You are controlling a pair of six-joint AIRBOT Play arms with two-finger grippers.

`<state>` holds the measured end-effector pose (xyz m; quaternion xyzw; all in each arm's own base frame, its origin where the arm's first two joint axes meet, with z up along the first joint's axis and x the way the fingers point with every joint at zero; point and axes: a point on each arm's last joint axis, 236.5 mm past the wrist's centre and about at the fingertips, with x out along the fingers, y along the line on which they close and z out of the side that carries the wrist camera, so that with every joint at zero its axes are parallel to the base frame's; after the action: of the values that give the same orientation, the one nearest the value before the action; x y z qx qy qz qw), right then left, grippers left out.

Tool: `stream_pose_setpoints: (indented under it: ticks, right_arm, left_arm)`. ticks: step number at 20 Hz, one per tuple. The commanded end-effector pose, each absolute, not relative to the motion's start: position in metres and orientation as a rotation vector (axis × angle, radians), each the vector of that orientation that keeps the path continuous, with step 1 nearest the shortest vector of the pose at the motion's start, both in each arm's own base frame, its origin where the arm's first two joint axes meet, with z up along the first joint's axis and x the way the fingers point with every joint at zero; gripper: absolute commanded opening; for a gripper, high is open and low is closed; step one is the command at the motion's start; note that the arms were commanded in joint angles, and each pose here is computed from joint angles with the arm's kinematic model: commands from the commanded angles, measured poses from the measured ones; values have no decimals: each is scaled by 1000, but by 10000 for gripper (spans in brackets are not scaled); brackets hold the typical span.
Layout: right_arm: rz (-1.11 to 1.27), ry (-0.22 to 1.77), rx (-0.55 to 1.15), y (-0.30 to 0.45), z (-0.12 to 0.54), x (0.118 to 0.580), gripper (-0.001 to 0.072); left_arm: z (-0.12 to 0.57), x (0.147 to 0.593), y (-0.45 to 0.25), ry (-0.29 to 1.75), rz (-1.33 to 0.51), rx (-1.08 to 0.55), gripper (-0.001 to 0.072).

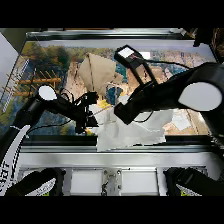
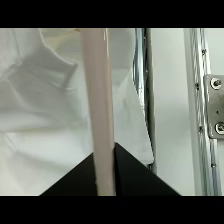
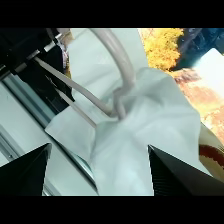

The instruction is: Fold the clothes and pants, and hang the long-sleeved shirts on hangers.

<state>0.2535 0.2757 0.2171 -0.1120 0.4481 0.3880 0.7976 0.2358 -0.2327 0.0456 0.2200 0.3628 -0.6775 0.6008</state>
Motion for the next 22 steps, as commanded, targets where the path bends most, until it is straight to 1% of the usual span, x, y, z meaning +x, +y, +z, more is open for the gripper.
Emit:
stream_pose_setpoints:
  ticks: [1,3,4,7,11,14,16,20,22]
  right_arm:
    - [944,979,-263,246,228,240,670]
    - [1060,951,-216,237,240,237,669]
    - [1071,940,-181,230,244,243,667]
    - [977,934,-102,199,243,277,663]
    - [928,921,-63,185,244,292,663]
    - [1025,826,-234,182,244,291,663]
    - [1115,784,-280,175,243,285,663]
    - [1253,696,-180,141,232,280,663]
    - [1274,620,-72,120,226,283,662]
  left_arm:
    - [45,236,-233,841,-1570,509,19]
    - [45,236,-233,841,-1570,510,19]
    - [45,236,-233,841,-1571,509,19]
    - [45,236,-233,843,-1569,507,19]
    - [45,236,-233,844,-1569,507,20]
    - [46,236,-233,851,-1564,499,20]
    - [45,235,-233,852,-1565,499,19]
    - [45,235,-233,852,-1565,499,20]
    - [45,235,-233,852,-1565,499,20]
